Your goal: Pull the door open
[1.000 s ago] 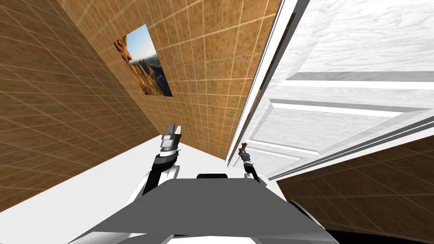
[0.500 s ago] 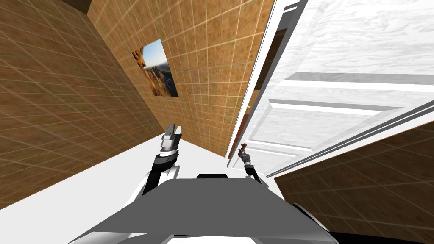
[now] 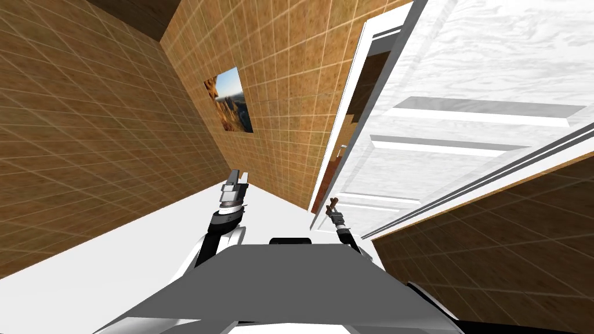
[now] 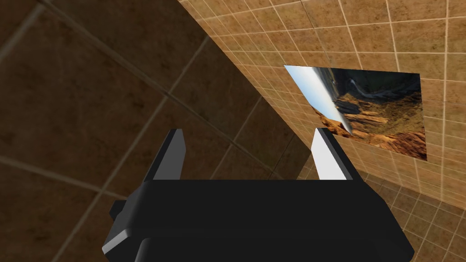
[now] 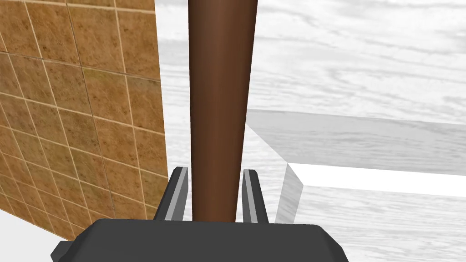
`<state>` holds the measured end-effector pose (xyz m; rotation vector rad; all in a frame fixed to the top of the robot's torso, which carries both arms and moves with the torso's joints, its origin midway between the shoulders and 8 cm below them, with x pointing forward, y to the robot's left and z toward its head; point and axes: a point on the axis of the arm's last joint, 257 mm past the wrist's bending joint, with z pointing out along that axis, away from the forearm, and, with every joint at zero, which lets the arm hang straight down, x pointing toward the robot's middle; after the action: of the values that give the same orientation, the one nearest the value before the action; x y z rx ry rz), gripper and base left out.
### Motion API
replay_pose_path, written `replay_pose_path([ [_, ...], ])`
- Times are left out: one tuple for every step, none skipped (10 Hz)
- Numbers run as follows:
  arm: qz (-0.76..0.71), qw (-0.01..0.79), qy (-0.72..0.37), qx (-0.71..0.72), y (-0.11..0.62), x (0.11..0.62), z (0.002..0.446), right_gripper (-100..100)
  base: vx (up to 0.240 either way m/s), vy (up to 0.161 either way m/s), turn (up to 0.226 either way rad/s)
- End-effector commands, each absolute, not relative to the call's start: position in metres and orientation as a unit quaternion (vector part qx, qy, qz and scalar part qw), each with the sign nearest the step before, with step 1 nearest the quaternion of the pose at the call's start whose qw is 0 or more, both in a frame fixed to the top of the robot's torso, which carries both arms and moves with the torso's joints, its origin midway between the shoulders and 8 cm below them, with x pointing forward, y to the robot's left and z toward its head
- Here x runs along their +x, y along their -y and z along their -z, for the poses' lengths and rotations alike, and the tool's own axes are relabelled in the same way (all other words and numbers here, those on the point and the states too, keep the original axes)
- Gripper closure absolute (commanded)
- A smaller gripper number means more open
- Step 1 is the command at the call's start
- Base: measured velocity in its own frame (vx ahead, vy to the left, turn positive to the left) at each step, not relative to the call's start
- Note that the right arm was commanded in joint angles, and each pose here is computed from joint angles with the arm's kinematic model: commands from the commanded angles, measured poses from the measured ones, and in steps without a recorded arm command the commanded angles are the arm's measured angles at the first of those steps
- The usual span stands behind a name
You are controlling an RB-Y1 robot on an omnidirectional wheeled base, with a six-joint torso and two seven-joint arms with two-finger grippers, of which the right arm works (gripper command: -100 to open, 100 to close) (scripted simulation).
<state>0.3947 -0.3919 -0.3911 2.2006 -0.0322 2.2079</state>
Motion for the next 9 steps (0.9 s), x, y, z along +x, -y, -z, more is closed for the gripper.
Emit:
replay_pose_path([
  [-0.707,0.003,0.002,0.707,0.391,0.386,0.391,100,-0.241,-0.062,0.124],
  [-0.707,-0.002,-0.002,0.707,0.391,0.383,0.391,100,-0.239,-0.055,0.078],
  [-0.708,0.0,0.0,0.706,0.389,0.388,0.391,100,-0.106,-0.019,0.017],
  [-0.707,-0.008,-0.008,0.707,0.388,0.377,0.393,100,-0.175,-0.039,0.143],
  [-0.707,-0.012,-0.012,0.707,0.389,0.372,0.393,100,-0.27,-0.072,0.181],
  [-0.707,-0.016,-0.017,0.707,0.389,0.367,0.392,100,-0.236,-0.079,0.147],
  [-0.707,-0.02,-0.021,0.706,0.39,0.362,0.392,100,-0.216,-0.099,0.167],
  [-0.707,-0.026,-0.027,0.706,0.39,0.354,0.392,100,-0.267,-0.075,0.199],
  [-0.707,-0.03,-0.03,0.706,0.39,0.35,0.392,100,-0.244,-0.104,0.12],
])
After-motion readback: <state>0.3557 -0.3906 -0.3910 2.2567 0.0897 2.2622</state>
